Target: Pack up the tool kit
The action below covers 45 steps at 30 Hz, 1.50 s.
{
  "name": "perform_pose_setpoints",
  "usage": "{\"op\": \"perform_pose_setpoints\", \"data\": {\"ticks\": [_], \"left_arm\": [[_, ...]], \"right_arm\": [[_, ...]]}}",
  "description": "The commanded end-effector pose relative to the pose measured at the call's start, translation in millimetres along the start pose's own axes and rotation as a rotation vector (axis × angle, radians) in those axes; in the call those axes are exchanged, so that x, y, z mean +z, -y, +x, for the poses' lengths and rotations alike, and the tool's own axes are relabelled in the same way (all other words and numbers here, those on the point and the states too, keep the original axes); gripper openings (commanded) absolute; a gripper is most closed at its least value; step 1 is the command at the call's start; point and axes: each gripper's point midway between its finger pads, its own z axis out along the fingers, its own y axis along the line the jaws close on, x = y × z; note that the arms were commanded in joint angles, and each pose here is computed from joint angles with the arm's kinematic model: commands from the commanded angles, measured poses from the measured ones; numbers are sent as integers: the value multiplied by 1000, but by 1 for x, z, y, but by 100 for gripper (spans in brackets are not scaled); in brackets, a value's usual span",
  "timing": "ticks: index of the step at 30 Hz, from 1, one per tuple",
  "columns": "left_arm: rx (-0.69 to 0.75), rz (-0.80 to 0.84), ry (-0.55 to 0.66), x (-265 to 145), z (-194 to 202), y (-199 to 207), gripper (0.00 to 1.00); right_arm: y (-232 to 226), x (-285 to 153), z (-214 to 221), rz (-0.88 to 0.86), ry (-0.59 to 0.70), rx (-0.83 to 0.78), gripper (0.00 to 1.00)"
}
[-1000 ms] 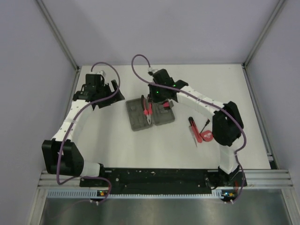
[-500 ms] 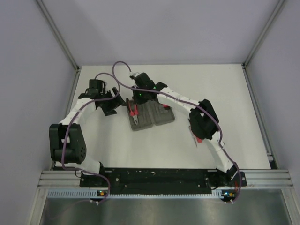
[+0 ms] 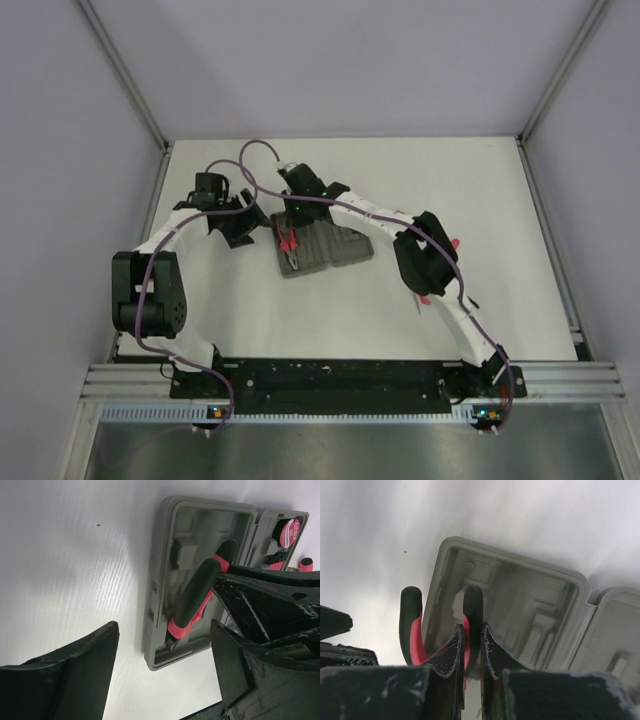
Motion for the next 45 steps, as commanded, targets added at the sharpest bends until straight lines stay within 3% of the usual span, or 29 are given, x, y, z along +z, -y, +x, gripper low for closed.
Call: {"op": "perform_pose_setpoints", "data": {"ticks": [1,15,20,25,30,39,41,45], "left_arm": [[-28,29,10,12,-4,1,77],[-1,48,7,17,-8,4,76],[2,66,21,16,-14,9,76],[1,67,23,17,-15,10,76],[-5,61,8,22,-12,7,76],[-9,71,7,28,-16,8,76],[-7,72,12,29,-17,9,76],[-8,82,24,34,-22,10,77]], "right_arm": [[-5,2,-35,33,129,-22,0],[-8,-28,-65,55,233,53,0],[-1,-35,-69,76,210,91,0],[23,-22,-57,124,155,159,0],[22,-4,-48,94,120,130,0],[35,23,-28,140,82,147,13],[39,24,-26,157,81,160,23],[43,17,-28,188,94,179,25]]}}
